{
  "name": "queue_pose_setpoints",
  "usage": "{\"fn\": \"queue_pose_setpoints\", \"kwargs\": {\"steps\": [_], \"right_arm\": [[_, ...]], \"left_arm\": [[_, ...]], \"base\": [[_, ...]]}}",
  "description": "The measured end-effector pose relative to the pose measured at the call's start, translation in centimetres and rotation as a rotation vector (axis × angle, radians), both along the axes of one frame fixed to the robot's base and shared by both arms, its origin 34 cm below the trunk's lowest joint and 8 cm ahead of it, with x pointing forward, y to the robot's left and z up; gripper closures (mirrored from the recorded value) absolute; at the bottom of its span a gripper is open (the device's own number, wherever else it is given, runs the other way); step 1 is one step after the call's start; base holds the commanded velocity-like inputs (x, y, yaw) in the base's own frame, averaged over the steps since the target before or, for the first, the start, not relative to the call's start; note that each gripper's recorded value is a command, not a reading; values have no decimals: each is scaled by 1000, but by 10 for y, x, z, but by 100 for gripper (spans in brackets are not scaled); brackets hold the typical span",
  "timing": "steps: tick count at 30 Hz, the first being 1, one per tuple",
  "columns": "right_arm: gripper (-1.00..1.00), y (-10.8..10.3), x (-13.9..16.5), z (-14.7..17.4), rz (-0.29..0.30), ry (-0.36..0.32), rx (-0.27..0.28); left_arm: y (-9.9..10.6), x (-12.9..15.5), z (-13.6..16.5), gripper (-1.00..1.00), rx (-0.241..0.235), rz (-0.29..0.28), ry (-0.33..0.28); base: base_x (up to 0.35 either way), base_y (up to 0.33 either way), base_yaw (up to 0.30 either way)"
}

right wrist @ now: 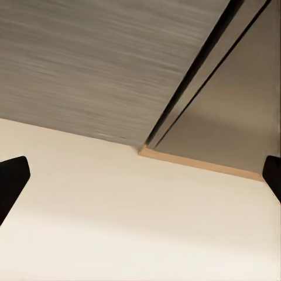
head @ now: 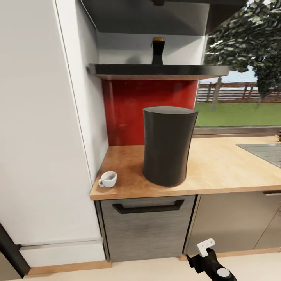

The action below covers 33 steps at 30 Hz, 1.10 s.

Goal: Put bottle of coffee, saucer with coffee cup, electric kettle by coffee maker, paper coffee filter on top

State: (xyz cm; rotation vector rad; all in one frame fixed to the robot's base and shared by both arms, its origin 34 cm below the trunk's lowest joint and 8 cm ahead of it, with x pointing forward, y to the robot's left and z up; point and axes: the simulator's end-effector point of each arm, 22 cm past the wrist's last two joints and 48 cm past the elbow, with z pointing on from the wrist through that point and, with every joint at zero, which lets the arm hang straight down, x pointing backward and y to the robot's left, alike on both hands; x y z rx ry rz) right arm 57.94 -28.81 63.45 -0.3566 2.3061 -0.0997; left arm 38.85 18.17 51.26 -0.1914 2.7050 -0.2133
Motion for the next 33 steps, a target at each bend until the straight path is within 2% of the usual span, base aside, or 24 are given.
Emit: {"fn": "queue_pose_setpoints", "kwargs": {"steps": [15, 33], "right_arm": [[-100, 1, 0, -1, 2, -1, 0], [-100, 1, 0, -1, 4, -2, 0]], "left_arm": [[-1, -1, 0, -100, -2, 0, 1], [-1, -1, 0, -100, -2, 0, 1]], "base": [[0, -308, 52], [0, -309, 3]]}}
